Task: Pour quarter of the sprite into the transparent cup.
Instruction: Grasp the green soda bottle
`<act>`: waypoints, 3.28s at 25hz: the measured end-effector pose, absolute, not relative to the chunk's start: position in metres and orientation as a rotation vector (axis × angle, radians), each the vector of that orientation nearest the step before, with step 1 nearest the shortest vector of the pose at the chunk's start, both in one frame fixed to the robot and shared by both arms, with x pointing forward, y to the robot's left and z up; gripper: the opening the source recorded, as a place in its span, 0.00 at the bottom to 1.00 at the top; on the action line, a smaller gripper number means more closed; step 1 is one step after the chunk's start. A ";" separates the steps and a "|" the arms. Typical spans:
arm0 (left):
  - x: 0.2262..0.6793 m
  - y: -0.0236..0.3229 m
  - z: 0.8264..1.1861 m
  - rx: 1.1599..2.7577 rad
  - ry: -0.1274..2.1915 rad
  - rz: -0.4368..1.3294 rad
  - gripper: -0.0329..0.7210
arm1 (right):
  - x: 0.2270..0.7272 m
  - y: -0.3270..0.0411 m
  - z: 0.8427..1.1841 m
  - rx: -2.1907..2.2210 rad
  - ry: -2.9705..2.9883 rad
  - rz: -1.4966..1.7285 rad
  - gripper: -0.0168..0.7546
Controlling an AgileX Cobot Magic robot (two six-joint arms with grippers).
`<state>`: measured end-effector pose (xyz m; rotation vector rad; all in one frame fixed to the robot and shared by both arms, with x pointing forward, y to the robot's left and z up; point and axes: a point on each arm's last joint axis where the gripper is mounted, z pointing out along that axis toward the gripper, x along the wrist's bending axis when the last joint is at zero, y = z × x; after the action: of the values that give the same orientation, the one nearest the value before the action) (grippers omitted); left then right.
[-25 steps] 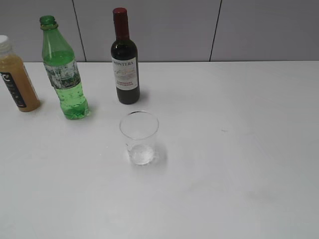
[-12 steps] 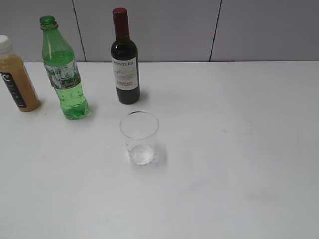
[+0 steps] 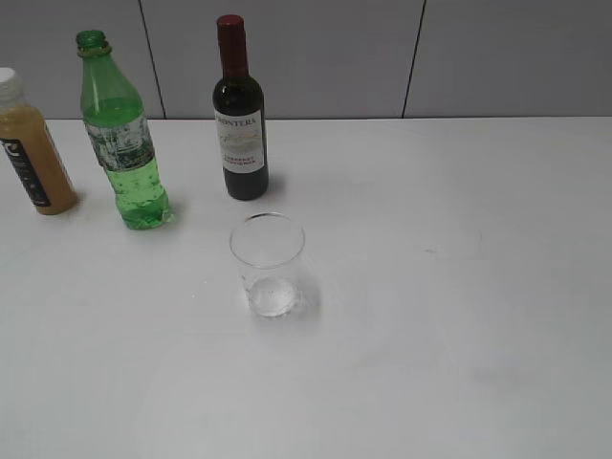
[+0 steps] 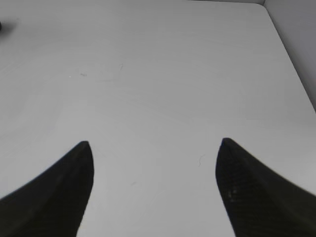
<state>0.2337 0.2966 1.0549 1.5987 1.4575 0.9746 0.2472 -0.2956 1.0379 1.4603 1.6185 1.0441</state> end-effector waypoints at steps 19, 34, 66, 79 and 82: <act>0.264 0.296 1.088 1.422 1.317 1.074 0.83 | 0.247 -0.296 1.038 1.460 1.618 1.044 0.79; 0.359 0.301 1.106 1.285 1.270 1.150 0.83 | 0.247 -0.296 1.038 1.460 1.618 1.044 0.79; 0.479 0.275 0.983 1.483 1.140 1.018 0.83 | 0.247 -0.296 1.038 1.460 1.618 1.044 0.79; 0.521 0.261 0.922 1.576 1.066 0.889 0.90 | 0.247 -0.296 1.038 1.460 1.618 1.044 0.79; 0.534 0.260 0.913 1.584 1.075 0.879 0.90 | 0.247 -0.296 1.038 1.460 1.618 1.044 0.79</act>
<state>0.5343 0.2602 0.9127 1.5838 1.0751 0.8788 0.2472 -0.2956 1.0379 1.4603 1.6185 1.0441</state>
